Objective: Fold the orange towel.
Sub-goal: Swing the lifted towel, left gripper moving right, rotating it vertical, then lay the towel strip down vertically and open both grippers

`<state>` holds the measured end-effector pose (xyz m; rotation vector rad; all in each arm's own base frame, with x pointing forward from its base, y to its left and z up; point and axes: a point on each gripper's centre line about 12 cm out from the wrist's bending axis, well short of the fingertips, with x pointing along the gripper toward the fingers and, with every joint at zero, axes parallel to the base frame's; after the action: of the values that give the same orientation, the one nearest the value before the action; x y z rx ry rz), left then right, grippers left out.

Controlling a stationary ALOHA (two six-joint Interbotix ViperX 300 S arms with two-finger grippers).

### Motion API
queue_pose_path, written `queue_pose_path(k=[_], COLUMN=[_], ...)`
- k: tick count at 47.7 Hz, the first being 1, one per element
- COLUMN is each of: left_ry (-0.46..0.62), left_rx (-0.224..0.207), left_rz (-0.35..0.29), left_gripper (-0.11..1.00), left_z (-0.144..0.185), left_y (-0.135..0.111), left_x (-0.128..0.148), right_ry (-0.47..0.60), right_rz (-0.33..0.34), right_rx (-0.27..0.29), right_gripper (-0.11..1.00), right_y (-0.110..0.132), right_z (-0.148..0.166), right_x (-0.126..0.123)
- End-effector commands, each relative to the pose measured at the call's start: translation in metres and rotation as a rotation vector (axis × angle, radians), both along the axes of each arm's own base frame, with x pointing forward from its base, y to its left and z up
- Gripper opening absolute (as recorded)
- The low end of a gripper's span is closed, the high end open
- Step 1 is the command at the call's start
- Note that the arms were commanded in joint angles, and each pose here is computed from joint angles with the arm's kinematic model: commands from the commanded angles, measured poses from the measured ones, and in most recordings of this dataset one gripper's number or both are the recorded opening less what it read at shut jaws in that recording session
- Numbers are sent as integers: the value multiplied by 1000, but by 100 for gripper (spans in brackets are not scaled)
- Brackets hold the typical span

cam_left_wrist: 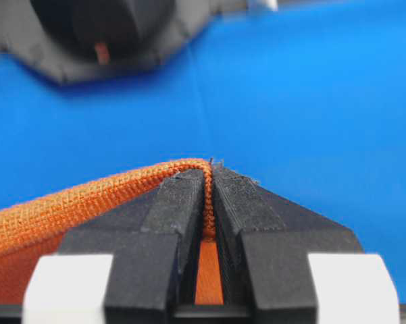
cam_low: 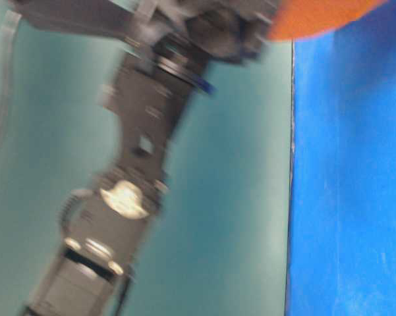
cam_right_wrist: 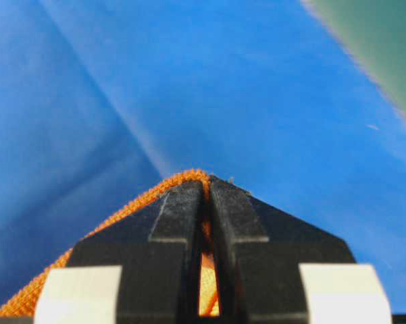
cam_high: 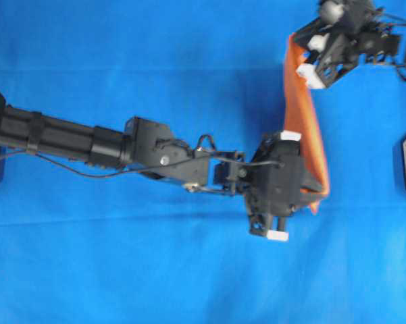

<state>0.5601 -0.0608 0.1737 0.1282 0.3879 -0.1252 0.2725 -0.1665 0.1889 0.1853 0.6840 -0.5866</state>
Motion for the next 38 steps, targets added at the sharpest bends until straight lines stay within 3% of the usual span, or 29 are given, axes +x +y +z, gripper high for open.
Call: queue_pose_path(k=[1,14,18,25,38], left_ry=[-75,-15,18,62,86], left_rx=[-45,-217,-244,-264,-262], left_rz=[-9,57,67,79,80], left_gripper=[2,2,2,2,3], left_z=[25,-9,-19,-30,-36], left_y=[-12,-8,-8,-8,-9], left_x=[-18,-83,-99,-116,-120], right_ry=[-35,-3,0,-14,-6], right_rz=[7,69,79,101,118], right_rx=[-10,16,15,11,18], right_gripper=[3,3,3,3,3], right_y=[-13,-24,-25,-23,-17], right_z=[5,-22,-24,-24,-29], right_x=[18,74,84,95,96])
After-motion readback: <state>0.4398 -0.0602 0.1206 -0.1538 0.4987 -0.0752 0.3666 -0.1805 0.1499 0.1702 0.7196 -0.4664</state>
